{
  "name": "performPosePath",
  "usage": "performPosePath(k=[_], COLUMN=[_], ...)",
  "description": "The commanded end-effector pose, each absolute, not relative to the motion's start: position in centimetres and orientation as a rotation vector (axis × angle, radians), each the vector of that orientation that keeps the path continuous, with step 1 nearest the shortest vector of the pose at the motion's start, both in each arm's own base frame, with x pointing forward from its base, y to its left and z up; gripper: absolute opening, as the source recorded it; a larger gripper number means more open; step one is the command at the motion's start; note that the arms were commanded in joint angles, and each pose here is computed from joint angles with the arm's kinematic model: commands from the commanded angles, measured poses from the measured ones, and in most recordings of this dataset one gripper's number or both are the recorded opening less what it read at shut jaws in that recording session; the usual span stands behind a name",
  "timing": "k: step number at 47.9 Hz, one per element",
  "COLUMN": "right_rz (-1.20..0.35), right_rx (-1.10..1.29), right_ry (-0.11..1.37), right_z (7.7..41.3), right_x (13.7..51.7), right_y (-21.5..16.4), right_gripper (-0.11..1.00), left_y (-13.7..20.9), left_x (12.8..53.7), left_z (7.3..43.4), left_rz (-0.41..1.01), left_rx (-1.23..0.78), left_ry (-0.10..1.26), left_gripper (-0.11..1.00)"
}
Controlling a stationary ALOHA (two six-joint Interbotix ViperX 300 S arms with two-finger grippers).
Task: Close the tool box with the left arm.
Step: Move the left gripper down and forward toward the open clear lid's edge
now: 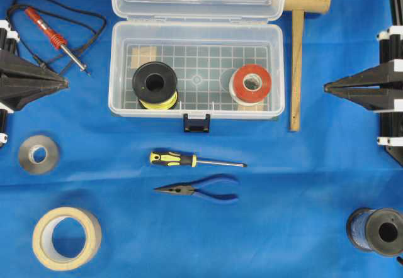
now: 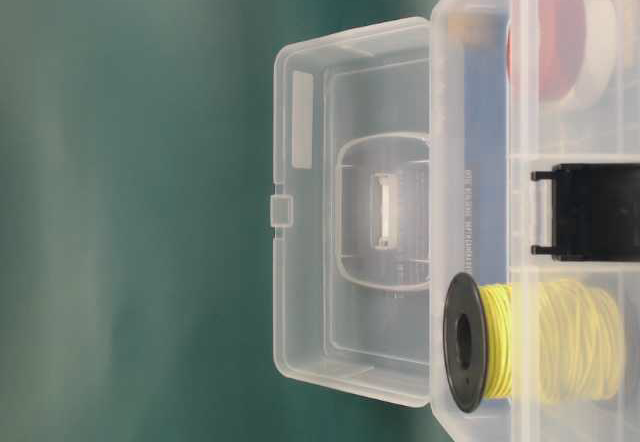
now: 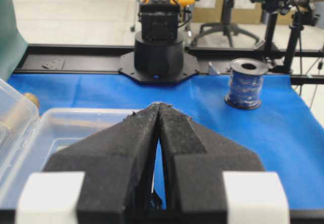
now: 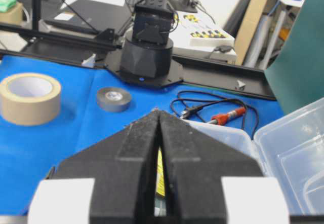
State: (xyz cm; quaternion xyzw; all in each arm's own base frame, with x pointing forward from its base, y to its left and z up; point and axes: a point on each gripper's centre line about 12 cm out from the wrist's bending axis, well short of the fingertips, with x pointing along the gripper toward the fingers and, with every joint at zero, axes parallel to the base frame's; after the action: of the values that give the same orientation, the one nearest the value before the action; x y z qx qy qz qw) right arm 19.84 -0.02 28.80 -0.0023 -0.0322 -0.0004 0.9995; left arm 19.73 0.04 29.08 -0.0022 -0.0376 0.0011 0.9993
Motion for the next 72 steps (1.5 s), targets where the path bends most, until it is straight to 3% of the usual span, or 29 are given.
performPosePath(k=[1,13,27,30,41,45,53,72], right_rz=[-0.006,-0.032,-0.043,-0.043,-0.054,-0.065,-0.080,-0.092], right_rx=[-0.014,-0.020,-0.019,-0.020,-0.023,-0.023,-0.023,-0.022], right_ry=[-0.110,-0.099,-0.089,-0.087,-0.065,-0.053,-0.045,-0.019], right_z=[30.5,31.1,30.9,30.8,30.5,30.3,30.2,29.7], right_x=[20.1,20.8,20.9,20.9,21.0,21.0,20.9,20.9], right_y=[-0.1,-0.7,-0.9,-0.9,-1.1,-1.4,-1.7,-1.9], right_gripper=[0.00,0.00,0.00,0.00,0.00,0.00,0.00,0.00], left_y=[0.2,1.1,6.9,8.5,14.7,16.8,20.2,26.3], left_x=[20.3,21.6,23.9,24.3,25.7,26.5,28.7,34.6], left_z=[30.2,32.8,35.6,35.7,35.5,35.1,34.4,30.4], left_rz=[0.011,0.059,0.293,0.346,0.527,0.573,0.617,0.606], left_rx=[-0.029,0.024,0.081,0.082,0.080,0.079,0.077,0.091], left_ry=[-0.103,-0.153,-0.142,-0.130,-0.075,-0.040,0.041,0.379], left_gripper=[0.00,0.00,0.02,0.10,0.74,0.90,0.93,0.94])
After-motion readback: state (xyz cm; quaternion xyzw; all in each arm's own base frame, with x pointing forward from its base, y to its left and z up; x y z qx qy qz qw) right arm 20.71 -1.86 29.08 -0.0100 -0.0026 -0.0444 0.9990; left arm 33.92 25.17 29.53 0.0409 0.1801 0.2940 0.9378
